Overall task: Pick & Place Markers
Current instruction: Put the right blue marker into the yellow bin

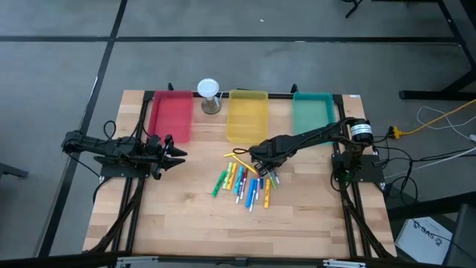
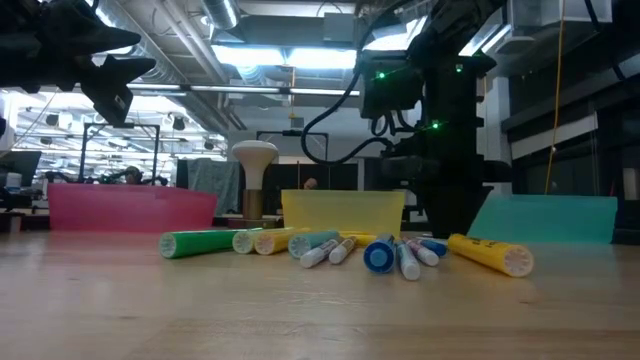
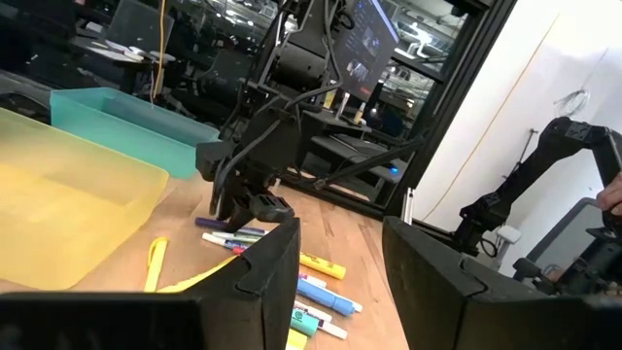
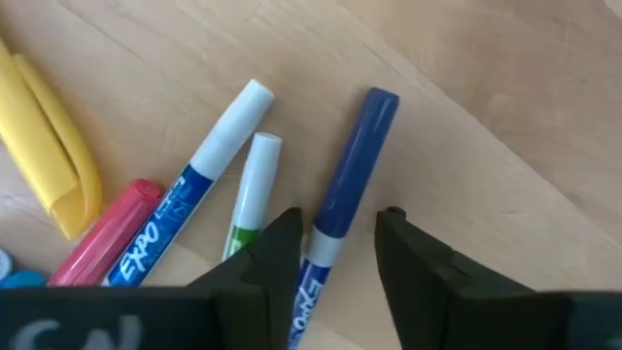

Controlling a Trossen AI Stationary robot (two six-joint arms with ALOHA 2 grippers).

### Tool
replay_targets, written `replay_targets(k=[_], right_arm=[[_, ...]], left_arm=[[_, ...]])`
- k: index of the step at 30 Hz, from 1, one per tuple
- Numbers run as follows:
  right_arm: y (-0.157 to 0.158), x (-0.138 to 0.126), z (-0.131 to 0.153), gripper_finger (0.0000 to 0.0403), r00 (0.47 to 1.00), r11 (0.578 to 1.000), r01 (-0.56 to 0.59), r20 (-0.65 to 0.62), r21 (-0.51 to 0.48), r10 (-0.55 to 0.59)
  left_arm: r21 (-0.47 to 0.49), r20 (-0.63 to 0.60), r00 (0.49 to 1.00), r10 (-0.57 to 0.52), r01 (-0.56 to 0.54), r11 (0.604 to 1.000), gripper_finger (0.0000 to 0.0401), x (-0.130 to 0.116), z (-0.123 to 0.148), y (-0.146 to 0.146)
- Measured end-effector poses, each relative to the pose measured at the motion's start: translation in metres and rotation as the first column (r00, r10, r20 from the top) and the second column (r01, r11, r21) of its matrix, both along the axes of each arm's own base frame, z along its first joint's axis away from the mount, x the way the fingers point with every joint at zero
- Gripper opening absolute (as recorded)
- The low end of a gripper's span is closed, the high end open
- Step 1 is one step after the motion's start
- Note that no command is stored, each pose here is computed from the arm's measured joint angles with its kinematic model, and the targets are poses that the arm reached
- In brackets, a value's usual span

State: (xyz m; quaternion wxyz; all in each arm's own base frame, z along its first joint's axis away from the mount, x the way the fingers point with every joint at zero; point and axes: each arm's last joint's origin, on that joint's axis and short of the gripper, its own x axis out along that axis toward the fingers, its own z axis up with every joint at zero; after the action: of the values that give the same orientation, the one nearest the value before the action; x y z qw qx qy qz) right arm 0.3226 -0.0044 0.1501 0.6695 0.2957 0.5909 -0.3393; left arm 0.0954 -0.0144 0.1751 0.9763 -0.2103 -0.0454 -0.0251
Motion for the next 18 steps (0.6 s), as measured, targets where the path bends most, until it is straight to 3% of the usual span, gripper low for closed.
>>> replay_targets(k=[10,18], right_arm=[[0.0004,0.0013,-0.0003,0.0041,0.999,0.999,-0.040,0.009,0.005,0.040],[0.0004,0.0012,-0.0005,0.0048,0.999,0.999,-0.044,0.008,0.007,0.044]], left_arm=[[0.000,-0.001,1.000,0.000,0.000,1.000,0.0143,0.0000,0.0000,0.0000],[0.000,0.000,1.000,0.000,0.000,1.000,0.0143,0.0000,0.0001,0.0000]])
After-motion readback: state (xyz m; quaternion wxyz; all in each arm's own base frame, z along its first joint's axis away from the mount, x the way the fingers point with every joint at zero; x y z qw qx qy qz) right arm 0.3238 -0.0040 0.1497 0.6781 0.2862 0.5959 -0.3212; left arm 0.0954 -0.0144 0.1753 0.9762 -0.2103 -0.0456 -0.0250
